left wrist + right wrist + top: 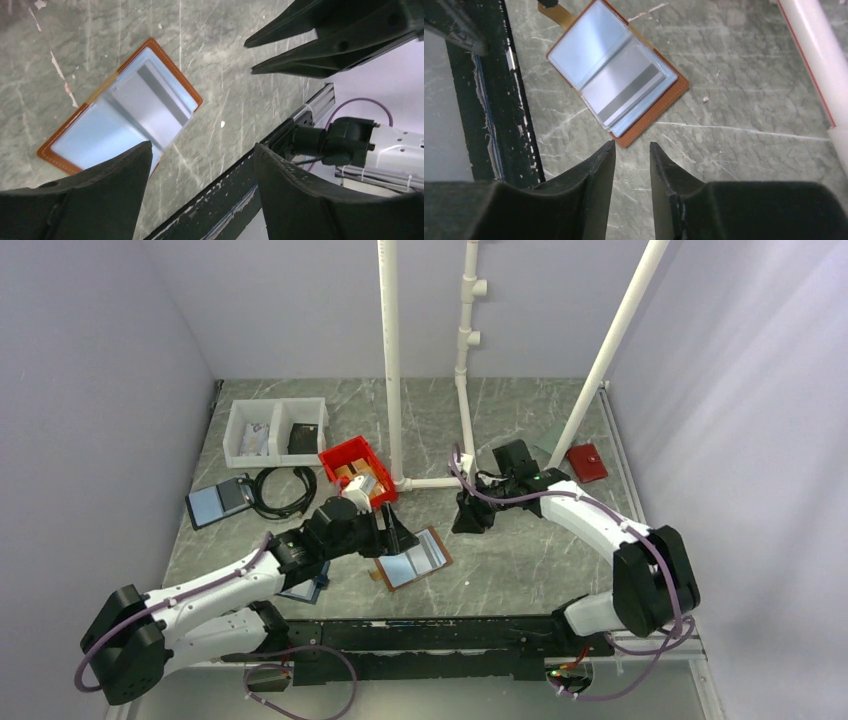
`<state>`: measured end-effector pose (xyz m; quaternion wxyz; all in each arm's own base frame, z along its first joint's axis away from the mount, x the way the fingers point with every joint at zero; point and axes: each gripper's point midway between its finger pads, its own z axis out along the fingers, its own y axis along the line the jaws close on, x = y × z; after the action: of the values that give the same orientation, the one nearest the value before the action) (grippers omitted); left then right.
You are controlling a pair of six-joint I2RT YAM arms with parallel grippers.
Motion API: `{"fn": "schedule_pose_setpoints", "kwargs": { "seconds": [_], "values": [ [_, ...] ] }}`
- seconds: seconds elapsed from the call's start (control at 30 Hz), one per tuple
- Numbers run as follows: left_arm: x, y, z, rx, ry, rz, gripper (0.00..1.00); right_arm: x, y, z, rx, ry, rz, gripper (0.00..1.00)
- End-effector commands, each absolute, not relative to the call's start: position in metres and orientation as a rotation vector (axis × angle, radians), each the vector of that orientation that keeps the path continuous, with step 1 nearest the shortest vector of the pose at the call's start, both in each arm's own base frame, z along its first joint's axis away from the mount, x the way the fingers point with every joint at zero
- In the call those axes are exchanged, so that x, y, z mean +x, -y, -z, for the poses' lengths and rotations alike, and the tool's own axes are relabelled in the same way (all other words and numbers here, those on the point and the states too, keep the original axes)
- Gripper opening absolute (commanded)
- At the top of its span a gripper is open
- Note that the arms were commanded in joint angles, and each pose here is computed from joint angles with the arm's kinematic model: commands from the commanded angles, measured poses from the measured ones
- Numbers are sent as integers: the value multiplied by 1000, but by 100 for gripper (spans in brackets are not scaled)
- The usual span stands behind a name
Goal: Take the credit cards out of the card holder
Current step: Remove the credit card from the card holder.
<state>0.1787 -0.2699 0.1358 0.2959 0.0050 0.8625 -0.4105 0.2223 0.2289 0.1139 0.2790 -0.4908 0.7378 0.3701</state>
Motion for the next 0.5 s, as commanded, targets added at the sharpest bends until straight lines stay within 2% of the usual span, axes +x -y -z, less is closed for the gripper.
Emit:
{"fn": "schedule_pose_setpoints", "kwargs": {
  "seconds": [0.0,0.07,0.17,0.27,0.47],
  "values": [
    [197,283,-141,-24,-2177,1110,75,245,-237,-114,-1222,-2053,-944,28],
    [200,285,-133,-42,-2187,1095,68,248,-240,-109,-1186,-2087,-943,18],
    [201,283,-119,-54,-2260,1033,59,246,-247,-102,-1155,-2119,-963,11],
    [203,273,-107,-98,-2309,934,57,241,-259,-96,-1147,-2153,-982,8],
    [198,271,-93,-148,-2316,958,56,228,-276,-85,-1118,-2224,-1063,4]
  ]
}}
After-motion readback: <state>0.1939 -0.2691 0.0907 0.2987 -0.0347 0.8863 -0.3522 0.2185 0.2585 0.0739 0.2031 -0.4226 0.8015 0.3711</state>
